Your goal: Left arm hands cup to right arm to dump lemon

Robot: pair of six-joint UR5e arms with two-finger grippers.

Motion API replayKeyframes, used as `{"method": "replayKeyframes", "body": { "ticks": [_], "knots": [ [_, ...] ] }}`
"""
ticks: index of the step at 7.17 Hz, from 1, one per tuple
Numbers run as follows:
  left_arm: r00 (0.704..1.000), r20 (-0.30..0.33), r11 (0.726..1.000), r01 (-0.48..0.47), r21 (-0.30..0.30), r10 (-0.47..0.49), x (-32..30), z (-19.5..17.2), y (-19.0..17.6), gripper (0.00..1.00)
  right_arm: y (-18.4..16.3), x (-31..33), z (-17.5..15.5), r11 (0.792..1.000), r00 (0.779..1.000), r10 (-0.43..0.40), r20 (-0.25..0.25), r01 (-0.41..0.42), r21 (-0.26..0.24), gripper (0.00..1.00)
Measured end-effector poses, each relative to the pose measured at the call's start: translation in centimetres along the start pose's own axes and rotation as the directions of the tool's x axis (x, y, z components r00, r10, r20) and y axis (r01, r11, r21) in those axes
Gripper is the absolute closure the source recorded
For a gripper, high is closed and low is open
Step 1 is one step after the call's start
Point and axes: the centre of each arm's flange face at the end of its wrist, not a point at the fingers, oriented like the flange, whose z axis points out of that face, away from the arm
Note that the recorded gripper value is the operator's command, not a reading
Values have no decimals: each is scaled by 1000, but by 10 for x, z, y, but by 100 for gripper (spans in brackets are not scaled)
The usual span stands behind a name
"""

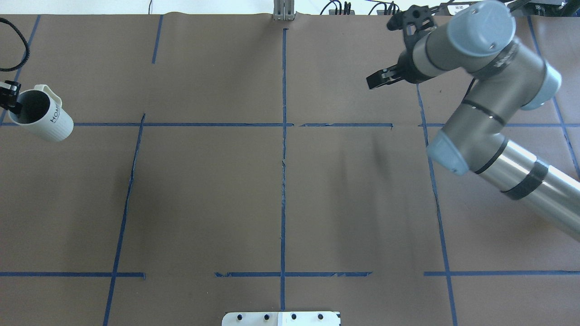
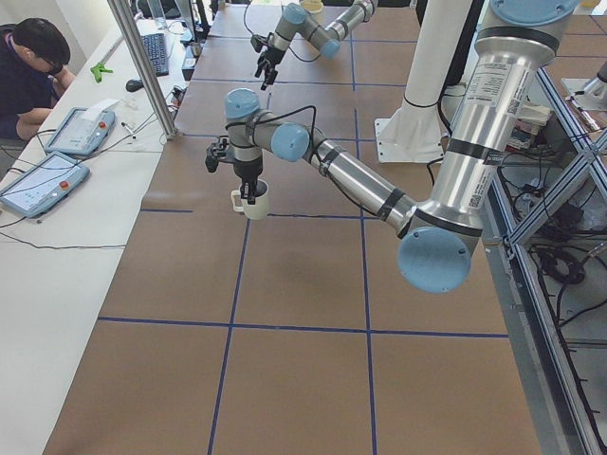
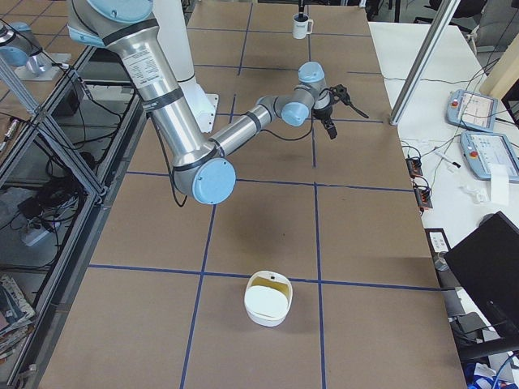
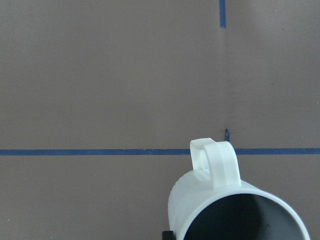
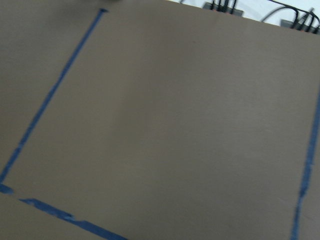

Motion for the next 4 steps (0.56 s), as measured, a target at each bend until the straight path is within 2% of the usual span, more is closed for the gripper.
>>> {"method": "replayKeyframes", "body": {
  "ticks": [2, 4],
  "knots": [
    [1000, -15, 1000, -8, -8, 8, -32, 23, 29, 100, 20, 109, -29, 998, 1000, -21, -1, 21, -67, 0],
    [998, -53, 999, 34, 10, -33, -57, 42, 56, 100, 48, 183, -55, 994, 999, 27, 25, -24, -110, 0]
  ]
}}
